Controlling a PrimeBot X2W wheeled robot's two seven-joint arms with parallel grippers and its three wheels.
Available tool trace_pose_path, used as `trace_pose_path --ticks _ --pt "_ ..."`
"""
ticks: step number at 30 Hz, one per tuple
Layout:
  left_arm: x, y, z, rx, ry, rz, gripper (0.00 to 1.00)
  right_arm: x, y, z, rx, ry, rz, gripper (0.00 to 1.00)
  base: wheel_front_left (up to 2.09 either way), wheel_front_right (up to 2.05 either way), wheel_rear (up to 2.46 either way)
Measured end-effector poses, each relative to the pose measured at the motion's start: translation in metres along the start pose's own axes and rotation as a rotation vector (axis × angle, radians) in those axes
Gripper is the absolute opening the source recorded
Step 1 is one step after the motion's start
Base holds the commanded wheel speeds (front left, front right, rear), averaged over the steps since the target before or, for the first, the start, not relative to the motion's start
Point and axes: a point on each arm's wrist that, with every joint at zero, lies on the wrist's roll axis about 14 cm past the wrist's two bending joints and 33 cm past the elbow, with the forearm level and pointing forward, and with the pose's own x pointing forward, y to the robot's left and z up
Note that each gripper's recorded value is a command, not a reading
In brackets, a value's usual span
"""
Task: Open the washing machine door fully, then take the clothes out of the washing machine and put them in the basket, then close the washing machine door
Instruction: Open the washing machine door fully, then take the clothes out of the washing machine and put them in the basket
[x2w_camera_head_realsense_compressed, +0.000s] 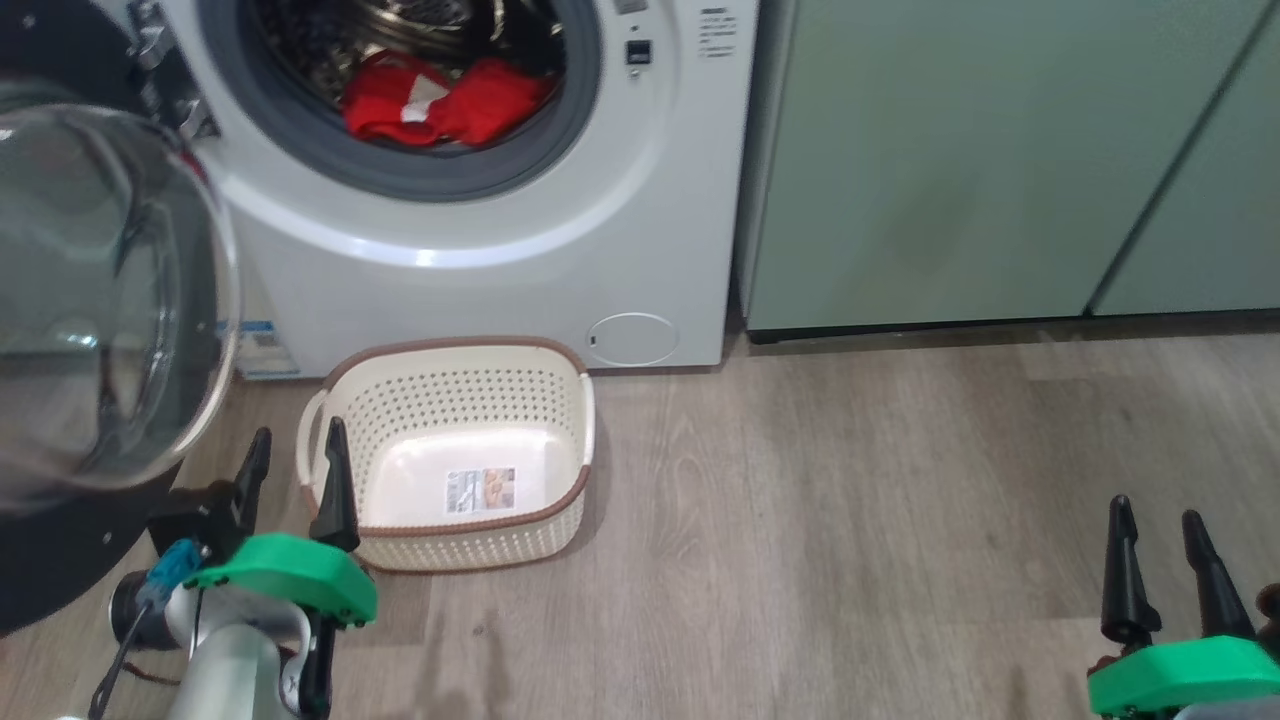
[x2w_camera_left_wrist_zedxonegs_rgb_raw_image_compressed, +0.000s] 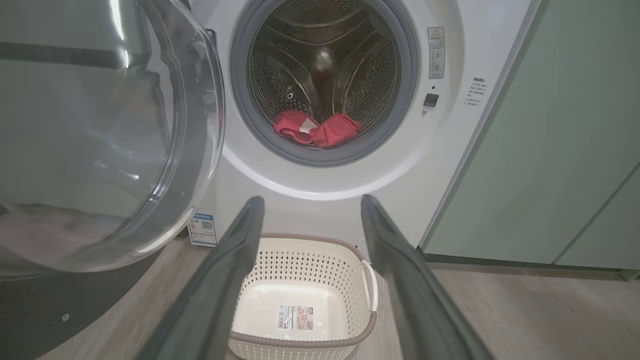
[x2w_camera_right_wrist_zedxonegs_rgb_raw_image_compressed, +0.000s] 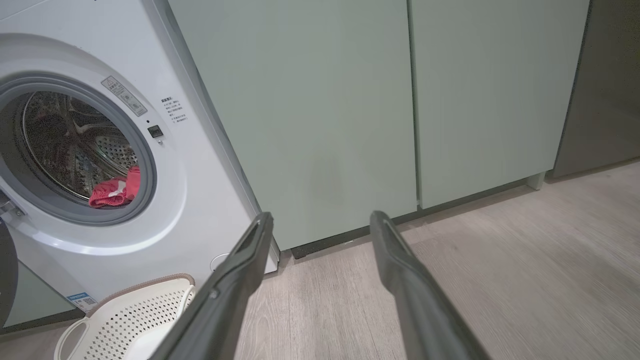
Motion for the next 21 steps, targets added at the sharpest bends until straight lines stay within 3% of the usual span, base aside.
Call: trace_pose_path --ticks 21 --pt "-0.001 -0.012 -0.003 0.019 0.009 -0.038 1.00 -0.006 -0.007 0.007 0.004 -0.023 -0.023 1.00 0.00 0.00 0.00"
